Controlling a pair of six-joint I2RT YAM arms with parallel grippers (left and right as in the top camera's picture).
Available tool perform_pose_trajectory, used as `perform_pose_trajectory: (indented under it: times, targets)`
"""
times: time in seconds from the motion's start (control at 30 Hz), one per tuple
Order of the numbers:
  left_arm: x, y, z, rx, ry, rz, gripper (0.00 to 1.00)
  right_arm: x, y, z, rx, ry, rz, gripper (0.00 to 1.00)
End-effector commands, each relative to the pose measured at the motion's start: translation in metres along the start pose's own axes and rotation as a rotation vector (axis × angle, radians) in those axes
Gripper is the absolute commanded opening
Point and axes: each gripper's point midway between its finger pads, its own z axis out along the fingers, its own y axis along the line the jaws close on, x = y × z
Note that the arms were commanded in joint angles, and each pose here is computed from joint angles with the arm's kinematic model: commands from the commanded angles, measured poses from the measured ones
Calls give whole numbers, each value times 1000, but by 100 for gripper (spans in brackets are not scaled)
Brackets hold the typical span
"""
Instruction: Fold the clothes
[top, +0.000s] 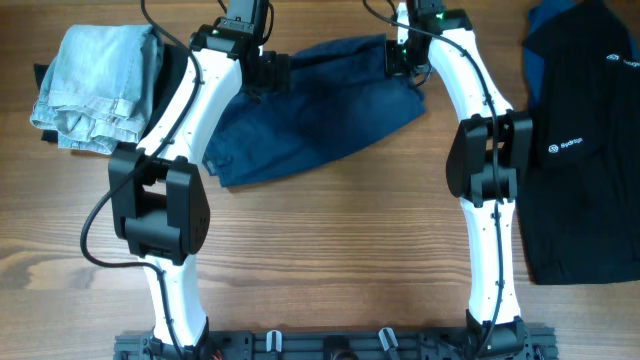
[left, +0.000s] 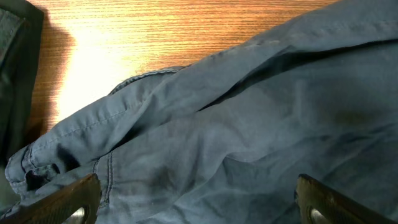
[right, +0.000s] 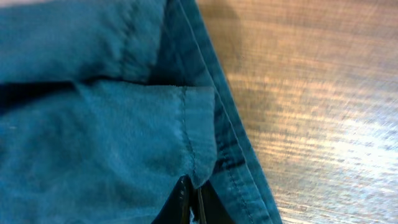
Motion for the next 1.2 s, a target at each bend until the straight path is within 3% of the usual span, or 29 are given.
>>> perform_pose_trajectory:
  times: [0.0, 0.23, 0.27, 0.33, 0.4, 0.47, 0.73, 0.87, 0.97, 1.17]
  targets:
    - [-6, 3, -2, -11, -19, 11, 99, -24, 13, -25, -28, -79, -21, 4]
    - [-6, 3, -2, -11, -19, 11, 99, -28, 14, -30, -29, -92, -22, 6]
    - [-6, 3, -2, -11, -19, 11, 99, -28, 14, -30, -29, -92, -22, 8]
    - [-6, 3, -2, -11, -18, 11, 99, -28, 14, -30, -29, -95, -22, 23]
    - [-6, 3, -2, -11, -18, 11, 99, -29, 14, -30, -30, -97, -23, 27]
    - [-6, 3, -2, -11, -18, 11, 99, -29, 14, -30, -30, -96, -23, 26]
    - [-6, 3, -2, -11, -17, 11, 100, -29, 14, -30, -31, -99, -23, 4]
    - [-6, 1, -2, -2, -18, 7, 100, -50, 23, -53, -53, -184, -40, 4]
    - [-7, 1, -2, 1, -19, 7, 99, -88, 45, -91, -145, -349, -47, 4]
    - [-7, 1, -2, 1, -19, 7, 100, -122, 77, -86, -214, -504, -45, 4]
